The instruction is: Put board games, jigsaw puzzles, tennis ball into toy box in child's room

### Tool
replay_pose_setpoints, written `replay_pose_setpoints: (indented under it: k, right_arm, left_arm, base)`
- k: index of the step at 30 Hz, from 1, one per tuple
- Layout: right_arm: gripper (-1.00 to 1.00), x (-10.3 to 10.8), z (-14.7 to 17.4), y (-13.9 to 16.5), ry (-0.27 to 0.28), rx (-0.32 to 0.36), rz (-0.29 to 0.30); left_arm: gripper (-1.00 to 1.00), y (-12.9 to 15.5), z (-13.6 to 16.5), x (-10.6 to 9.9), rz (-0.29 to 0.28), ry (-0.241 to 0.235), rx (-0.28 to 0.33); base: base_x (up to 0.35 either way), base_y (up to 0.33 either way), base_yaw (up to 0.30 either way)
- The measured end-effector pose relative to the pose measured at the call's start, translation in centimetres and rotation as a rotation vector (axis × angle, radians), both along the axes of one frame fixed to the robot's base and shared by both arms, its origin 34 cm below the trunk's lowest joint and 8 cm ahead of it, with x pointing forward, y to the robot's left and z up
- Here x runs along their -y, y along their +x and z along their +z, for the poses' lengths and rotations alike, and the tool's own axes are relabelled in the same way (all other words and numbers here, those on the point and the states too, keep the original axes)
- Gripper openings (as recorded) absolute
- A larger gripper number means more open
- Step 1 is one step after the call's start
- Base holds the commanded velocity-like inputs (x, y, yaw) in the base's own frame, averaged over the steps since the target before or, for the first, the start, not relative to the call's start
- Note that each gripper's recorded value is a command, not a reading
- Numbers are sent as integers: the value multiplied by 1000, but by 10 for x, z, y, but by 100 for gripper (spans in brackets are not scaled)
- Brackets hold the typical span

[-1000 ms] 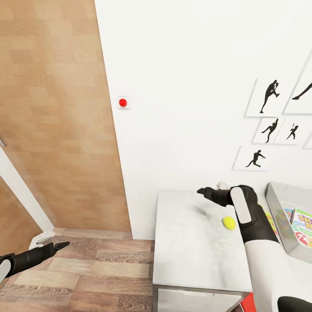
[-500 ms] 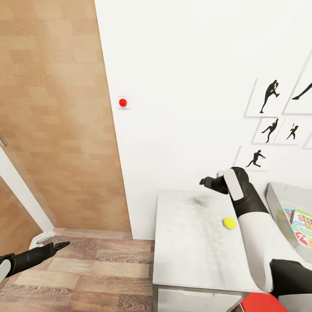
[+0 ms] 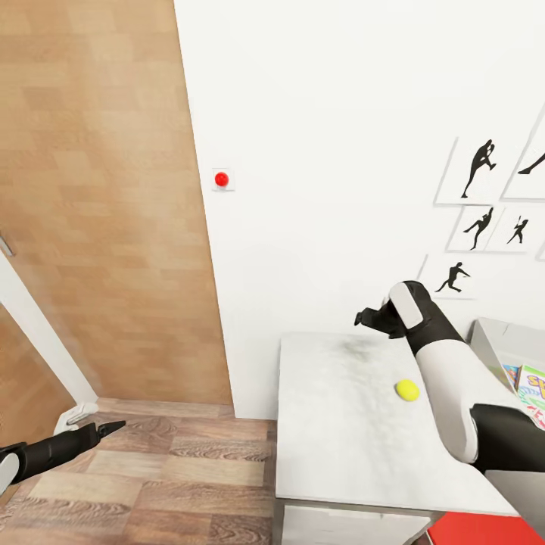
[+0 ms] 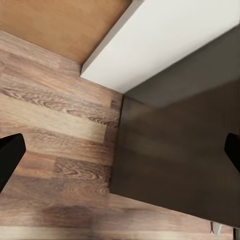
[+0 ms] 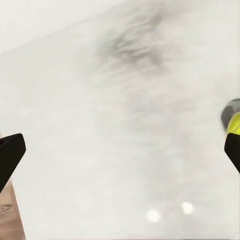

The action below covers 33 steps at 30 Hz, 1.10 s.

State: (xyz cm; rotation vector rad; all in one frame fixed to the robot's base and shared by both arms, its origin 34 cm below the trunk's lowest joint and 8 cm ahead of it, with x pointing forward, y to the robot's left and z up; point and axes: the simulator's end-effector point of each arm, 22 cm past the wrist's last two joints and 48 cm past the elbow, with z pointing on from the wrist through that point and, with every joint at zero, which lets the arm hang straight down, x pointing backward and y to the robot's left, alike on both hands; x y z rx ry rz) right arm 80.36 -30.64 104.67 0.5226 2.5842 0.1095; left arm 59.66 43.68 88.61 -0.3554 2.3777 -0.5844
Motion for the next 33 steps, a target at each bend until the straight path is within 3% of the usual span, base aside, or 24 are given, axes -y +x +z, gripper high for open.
replay_pose_setpoints:
  k: [13,23,33]
  right_arm:
    - [100,4,-5,-3,5,-12,-7]
    - [100,4,-5,-3,4,-12,-7]
    - [100,4,-4,-3,5,-11,-7]
  left_arm:
    - [100,0,0,1,-2,-3,2]
    - [100,0,1,1,-2,-3,3]
    - [100,0,1,1,-2,-4,2]
  base:
    - [20,50,-6]
    - [1,2,-165]
    - [0,0,-25]
